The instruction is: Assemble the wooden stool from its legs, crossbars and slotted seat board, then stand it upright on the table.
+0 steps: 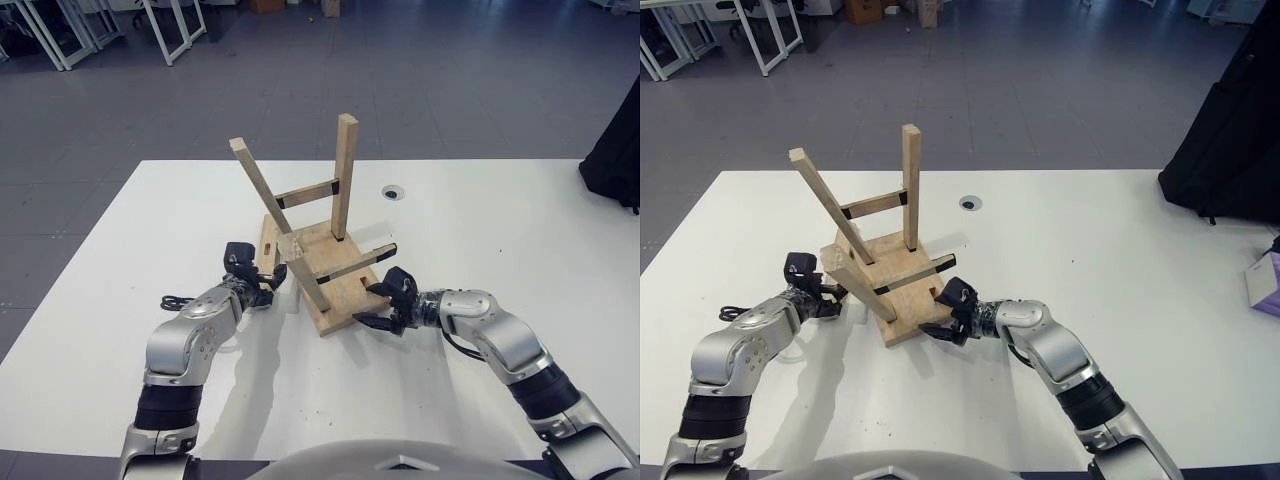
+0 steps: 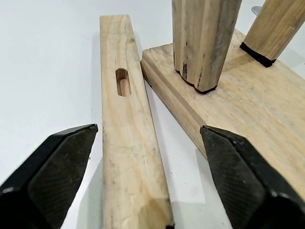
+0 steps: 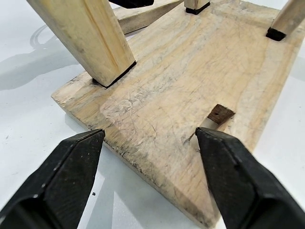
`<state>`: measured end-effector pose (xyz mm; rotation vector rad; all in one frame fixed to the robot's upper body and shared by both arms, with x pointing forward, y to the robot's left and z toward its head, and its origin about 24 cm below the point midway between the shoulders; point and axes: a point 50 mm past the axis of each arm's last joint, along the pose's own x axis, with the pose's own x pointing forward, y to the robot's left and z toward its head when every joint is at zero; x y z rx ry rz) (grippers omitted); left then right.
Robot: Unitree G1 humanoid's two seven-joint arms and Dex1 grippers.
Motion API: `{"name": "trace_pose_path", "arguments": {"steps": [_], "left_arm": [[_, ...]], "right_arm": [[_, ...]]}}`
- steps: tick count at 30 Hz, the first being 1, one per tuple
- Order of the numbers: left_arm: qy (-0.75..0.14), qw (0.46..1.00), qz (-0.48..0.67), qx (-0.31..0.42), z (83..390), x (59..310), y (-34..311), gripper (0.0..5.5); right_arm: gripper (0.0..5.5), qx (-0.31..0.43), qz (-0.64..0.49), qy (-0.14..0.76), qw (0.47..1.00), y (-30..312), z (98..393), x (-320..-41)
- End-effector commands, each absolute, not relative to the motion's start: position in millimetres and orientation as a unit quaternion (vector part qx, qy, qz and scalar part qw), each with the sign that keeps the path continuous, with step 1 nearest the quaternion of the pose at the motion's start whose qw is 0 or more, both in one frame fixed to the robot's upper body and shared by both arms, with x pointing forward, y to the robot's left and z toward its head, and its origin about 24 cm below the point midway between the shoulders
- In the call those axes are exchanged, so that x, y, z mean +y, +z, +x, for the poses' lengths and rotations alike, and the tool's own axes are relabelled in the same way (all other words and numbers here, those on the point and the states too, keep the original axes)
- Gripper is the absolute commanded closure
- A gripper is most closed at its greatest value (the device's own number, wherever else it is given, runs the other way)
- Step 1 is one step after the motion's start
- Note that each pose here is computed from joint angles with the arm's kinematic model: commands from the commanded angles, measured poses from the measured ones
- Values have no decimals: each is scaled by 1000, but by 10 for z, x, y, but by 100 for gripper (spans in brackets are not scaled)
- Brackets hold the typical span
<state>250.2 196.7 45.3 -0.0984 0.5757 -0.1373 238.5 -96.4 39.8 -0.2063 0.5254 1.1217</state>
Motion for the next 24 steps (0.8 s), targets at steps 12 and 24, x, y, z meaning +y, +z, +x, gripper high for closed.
{"name": "trace_pose_path", "arguments": {"steps": [12, 24], "left_arm": [[-68, 949, 26, 308, 2341, 2100, 202, 240], [76, 989, -17, 124, 2453, 2407, 510, 347]], "right_arm": [[199, 391, -82, 485, 778, -88, 2068, -1155], [199, 359, -84, 497, 785, 23, 2096, -1258]]}}
